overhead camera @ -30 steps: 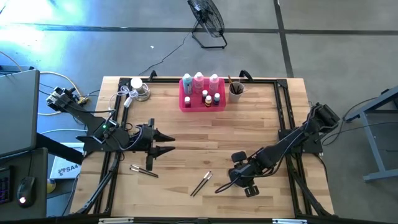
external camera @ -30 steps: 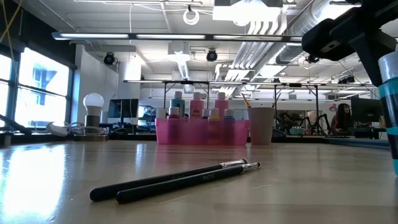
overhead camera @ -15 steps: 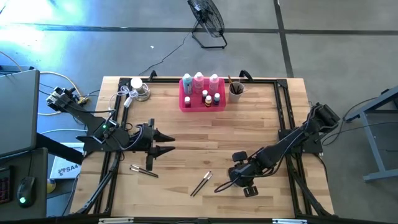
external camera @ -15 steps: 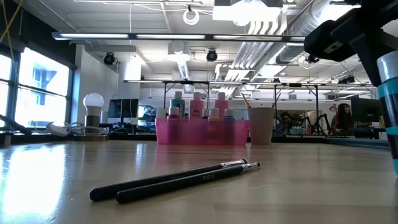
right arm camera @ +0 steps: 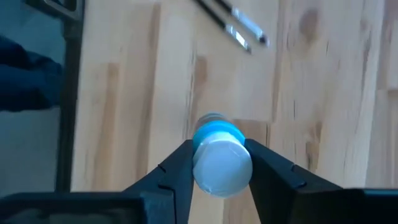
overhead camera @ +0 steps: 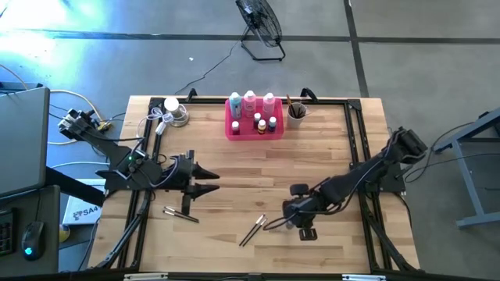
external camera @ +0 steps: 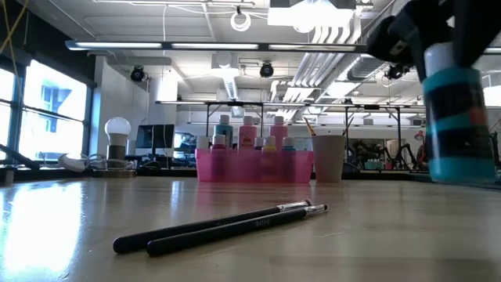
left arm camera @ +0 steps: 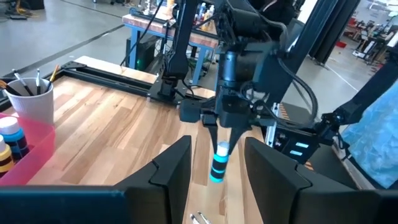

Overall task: Pick & Place Paint Supplies
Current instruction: Put the small blue paint bottle into the pink bin

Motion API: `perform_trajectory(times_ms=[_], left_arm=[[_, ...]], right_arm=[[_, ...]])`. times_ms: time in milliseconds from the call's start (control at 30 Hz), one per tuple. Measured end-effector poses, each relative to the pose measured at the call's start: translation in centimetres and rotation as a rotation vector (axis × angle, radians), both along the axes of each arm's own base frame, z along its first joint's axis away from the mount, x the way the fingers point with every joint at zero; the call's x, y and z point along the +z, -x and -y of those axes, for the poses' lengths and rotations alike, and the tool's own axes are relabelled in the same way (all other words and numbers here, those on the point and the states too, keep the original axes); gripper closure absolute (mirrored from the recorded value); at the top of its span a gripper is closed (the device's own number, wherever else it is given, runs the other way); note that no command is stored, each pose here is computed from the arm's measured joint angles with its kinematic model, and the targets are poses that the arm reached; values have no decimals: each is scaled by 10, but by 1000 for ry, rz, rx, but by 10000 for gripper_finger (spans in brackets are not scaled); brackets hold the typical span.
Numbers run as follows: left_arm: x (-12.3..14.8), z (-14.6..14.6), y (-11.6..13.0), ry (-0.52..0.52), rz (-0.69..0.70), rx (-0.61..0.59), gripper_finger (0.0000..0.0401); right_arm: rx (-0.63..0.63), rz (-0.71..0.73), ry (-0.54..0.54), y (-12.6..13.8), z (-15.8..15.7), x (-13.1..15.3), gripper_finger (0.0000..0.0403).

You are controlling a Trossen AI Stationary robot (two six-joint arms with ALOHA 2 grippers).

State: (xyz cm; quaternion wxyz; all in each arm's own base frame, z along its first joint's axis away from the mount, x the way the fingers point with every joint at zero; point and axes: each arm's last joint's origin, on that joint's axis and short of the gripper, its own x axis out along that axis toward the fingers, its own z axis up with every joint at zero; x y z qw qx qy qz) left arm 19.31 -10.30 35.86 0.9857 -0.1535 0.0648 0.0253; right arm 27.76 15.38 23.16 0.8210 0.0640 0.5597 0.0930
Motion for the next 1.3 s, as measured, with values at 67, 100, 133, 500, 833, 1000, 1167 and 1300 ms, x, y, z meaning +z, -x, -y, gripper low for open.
perform_trajectory(times_ms=[67,100,133,500,833,1000,1167,1300], left_arm=[[1,-1,1,3,3,-4,253],[1,-1,2,3,2,-7,253],[1,-1,2,5,3,-15,253],[3,-4,11,10,-19,-83,253],[6,-16,31,18,-61,-100,253],[9,-26,46,4,-66,-80,253],[13,-37,61,-34,-57,-42,253],[16,-46,72,-53,-39,7,253]], right_arm=[[-4,27,-10,-5,4,8,289],[-4,41,-16,-6,7,13,290],[-13,49,-21,-7,10,17,290],[-162,105,-56,-30,56,70,278],[-269,230,-68,-46,103,110,278],[-318,255,-49,-50,127,112,282],[-319,339,4,-58,155,115,290],[-355,393,47,-64,181,115,278]])
